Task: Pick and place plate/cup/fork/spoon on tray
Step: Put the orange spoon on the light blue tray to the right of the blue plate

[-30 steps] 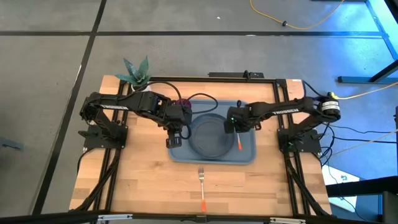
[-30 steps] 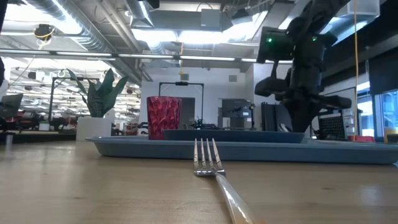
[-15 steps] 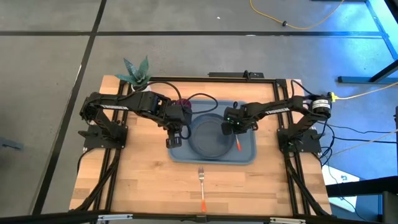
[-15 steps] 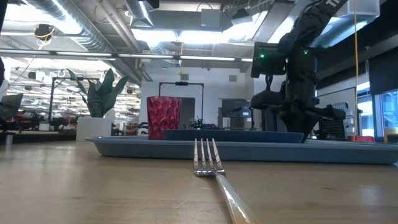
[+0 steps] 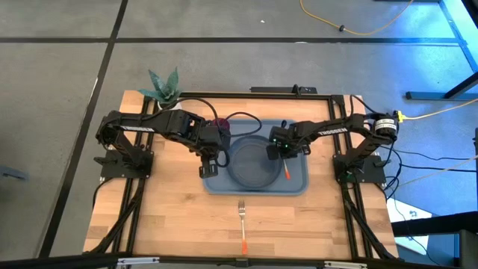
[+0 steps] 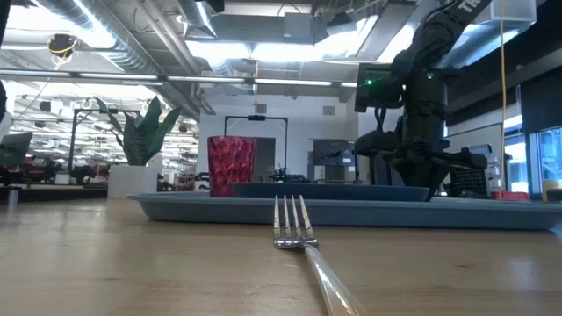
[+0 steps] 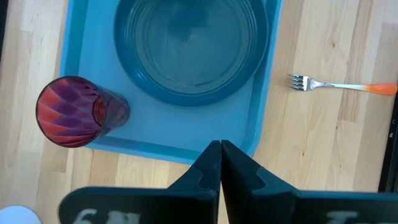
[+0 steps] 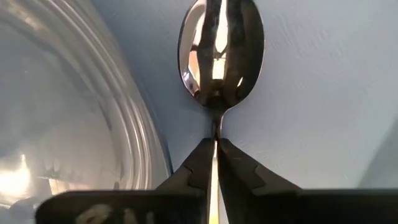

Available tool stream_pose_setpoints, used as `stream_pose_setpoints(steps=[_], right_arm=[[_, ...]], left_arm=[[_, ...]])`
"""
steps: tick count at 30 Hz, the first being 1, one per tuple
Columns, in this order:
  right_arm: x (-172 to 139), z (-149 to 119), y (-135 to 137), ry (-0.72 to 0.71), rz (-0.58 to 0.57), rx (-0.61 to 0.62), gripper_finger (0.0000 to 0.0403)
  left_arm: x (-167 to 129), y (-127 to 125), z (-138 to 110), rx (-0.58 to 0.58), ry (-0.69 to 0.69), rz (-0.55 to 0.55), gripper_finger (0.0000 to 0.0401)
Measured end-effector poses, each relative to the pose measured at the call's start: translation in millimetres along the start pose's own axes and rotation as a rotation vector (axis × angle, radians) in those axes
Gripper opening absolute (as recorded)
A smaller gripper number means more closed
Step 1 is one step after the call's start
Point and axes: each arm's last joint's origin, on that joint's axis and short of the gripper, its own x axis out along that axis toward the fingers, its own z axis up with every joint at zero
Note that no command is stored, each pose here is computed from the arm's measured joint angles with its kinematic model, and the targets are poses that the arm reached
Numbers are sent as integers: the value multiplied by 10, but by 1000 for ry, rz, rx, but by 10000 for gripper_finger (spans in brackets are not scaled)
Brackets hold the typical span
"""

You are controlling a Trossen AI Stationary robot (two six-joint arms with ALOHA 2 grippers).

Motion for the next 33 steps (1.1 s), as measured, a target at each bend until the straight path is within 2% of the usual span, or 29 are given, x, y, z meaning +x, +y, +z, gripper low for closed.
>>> stream_pose_setpoints(steps=[12, 19, 26, 33], right_arm=[[2, 29, -11, -10, -1, 7, 31], [4, 36, -9, -12, 3, 13, 11], [4, 38, -12, -1, 7, 10, 32], [-51, 68, 55, -27, 3, 10, 36]], left_arm=[[0, 1, -4, 0, 4, 1, 0], [0, 1, -4, 0, 4, 1, 0], [0, 1, -3, 0, 4, 1, 0], [-1, -7, -6, 2, 4, 0, 0]])
